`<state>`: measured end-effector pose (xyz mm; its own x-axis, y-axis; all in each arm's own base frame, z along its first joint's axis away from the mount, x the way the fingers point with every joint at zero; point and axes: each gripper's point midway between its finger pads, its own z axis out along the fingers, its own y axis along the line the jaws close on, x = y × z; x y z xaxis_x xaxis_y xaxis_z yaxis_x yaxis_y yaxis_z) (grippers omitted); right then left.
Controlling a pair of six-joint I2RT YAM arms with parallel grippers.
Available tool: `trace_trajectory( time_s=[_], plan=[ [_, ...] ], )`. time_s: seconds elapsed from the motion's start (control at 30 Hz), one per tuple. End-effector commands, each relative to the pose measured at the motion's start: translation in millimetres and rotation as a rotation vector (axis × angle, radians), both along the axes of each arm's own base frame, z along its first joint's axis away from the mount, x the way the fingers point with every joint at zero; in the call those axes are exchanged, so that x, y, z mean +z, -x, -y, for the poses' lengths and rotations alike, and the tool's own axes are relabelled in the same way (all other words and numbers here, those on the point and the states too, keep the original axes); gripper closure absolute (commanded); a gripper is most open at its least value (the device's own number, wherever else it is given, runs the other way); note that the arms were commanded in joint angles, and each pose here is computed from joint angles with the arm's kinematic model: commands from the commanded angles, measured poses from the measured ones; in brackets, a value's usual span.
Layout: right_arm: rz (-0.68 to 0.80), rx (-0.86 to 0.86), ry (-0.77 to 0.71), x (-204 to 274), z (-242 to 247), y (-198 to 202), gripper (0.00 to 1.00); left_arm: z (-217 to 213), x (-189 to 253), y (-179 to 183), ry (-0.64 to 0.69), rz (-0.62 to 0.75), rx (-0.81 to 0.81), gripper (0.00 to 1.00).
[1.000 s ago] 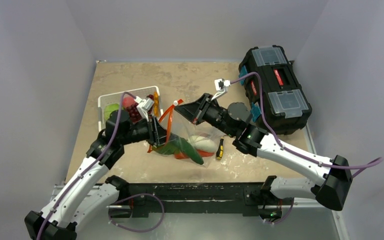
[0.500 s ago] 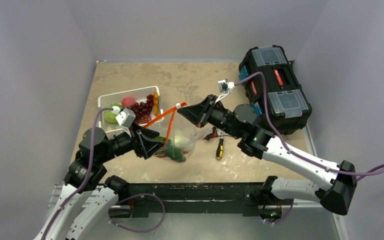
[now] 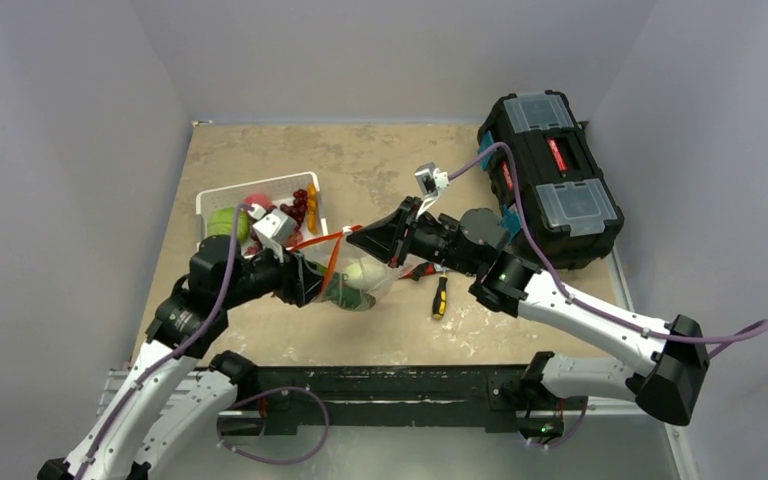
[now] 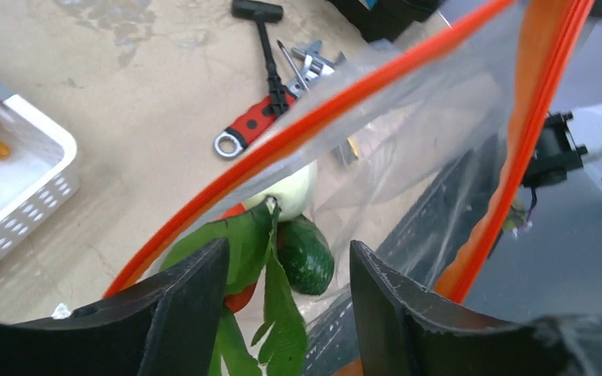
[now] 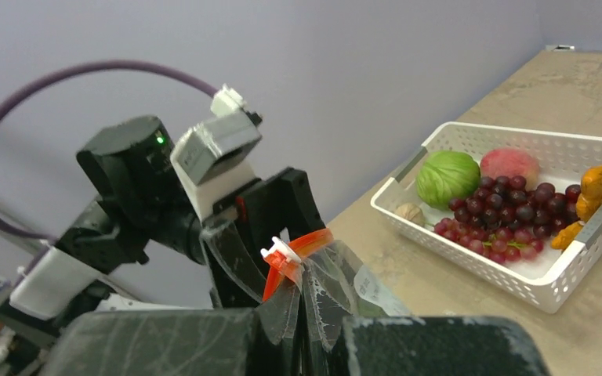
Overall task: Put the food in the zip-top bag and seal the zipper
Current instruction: Pick up the fake fruit from the bin.
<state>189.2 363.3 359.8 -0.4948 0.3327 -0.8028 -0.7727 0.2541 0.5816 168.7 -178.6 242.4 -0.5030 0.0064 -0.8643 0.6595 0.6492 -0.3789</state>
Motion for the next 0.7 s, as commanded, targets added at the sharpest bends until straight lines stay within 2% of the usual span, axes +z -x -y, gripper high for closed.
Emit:
trace_trajectory(
  time_s=[0.0, 0.07, 0.1, 0.13, 0.17, 0.27, 0.4, 0.53, 0.67],
  plan=[
    [0.171, 0.071, 0.042, 5.0, -2.0, 10.6, 1.00, -15.0, 33.8, -9.7, 0.096, 0.096, 0.154, 0.39],
    [0.198, 0.085, 0.066, 1.0, -1.6, 13.4, 1.00, -16.5, 49.2, -6.9, 0.153, 0.144, 0.166, 0.25],
    [0.204, 0.096, 0.076, -2.2, -2.7, 14.8, 1.00, -14.7, 55.0, -4.2, 0.180, 0.155, 0.154, 0.10],
    [0.205, 0.106, 0.087, -5.6, -4.3, 16.0, 1.00, -13.1, 58.5, -2.6, 0.200, 0.155, 0.147, 0.03],
    [0.203, 0.117, 0.096, -9.6, -6.9, 17.4, 1.00, -10.8, 60.7, -1.1, 0.216, 0.146, 0.138, 0.00],
    [0.211, 0.141, 0.136, -22.4, -17.2, 24.0, 1.00, -10.3, 63.6, -1.5, 0.220, 0.109, 0.148, 0.00],
    [0.212, 0.052, 0.167, -26.0, -10.4, 13.3, 1.00, -23.5, 73.6, -1.5, 0.217, 0.132, 0.219, 0.00],
    [0.233, -0.034, 0.226, -28.1, 3.2, 2.0, 1.00, -48.6, 60.8, -9.6, 0.113, 0.064, 0.370, 0.00],
    [0.250, -0.094, 0.261, -34.6, 17.9, -2.6, 1.00, -61.5, 41.6, -15.5, 0.025, -0.011, 0.452, 0.00]
  ],
)
